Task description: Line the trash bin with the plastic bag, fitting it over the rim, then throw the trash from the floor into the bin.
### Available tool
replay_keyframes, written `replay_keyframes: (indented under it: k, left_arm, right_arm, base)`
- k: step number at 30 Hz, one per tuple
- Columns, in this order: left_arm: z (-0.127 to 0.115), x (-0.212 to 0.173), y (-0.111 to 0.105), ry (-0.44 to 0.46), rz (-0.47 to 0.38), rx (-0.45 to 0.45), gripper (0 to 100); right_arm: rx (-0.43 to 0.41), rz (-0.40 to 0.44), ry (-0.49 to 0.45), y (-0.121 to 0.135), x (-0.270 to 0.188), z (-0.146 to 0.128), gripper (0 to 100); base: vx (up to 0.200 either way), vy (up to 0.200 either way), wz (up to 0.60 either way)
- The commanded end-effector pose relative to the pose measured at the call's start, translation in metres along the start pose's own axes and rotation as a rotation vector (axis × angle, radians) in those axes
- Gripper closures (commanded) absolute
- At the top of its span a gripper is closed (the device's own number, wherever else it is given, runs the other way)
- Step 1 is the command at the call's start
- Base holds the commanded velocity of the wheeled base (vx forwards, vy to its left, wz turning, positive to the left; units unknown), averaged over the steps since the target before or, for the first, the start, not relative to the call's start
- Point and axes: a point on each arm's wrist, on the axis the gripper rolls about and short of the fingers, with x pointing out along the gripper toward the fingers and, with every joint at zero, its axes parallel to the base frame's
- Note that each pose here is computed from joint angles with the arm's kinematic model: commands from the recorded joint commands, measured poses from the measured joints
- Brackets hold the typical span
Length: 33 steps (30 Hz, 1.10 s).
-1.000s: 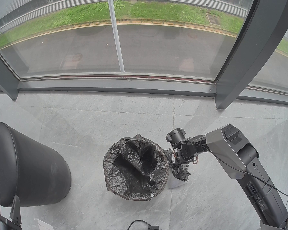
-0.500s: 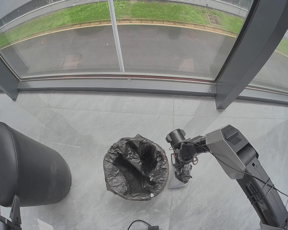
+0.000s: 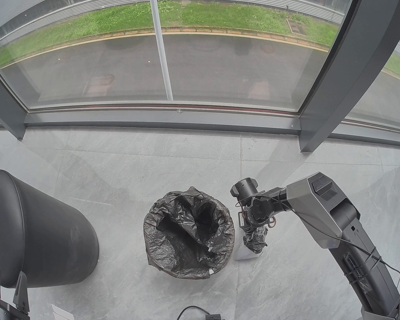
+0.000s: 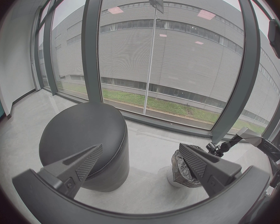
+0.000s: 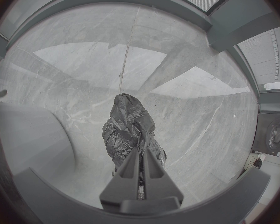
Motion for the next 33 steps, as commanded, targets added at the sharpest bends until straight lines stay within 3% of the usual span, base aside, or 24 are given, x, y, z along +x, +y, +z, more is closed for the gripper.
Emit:
replay_keyframes:
  k: [1,19,25,33]
  left_arm:
    - [-0.003,-0.001,0.001,-0.005,-0.001,-0.002,0]
    - [-0.003,0.000,0.001,-0.003,0.000,-0.003,0]
    - [-0.003,-0.001,0.001,-0.005,0.001,-0.004,0]
    - [-0.003,0.000,0.001,-0.003,0.000,-0.003,0]
  right_arm:
    - [0.024,-0.009,-0.056,-0.004,-0.021,0.019,100]
    - [0.147,0.082,-0.367,-0.047,-0.173,0.112,100]
    - [0.149,0.130,-0.460,-0.050,-0.227,0.123,100]
    - [0.139,0.203,-0.567,-0.031,-0.300,0.117,100]
  base:
    - [0.000,0.000,0.00]
    - [0.000,0.000,0.00]
    - [0.000,0.000,0.00]
    - [0.000,0.000,0.00]
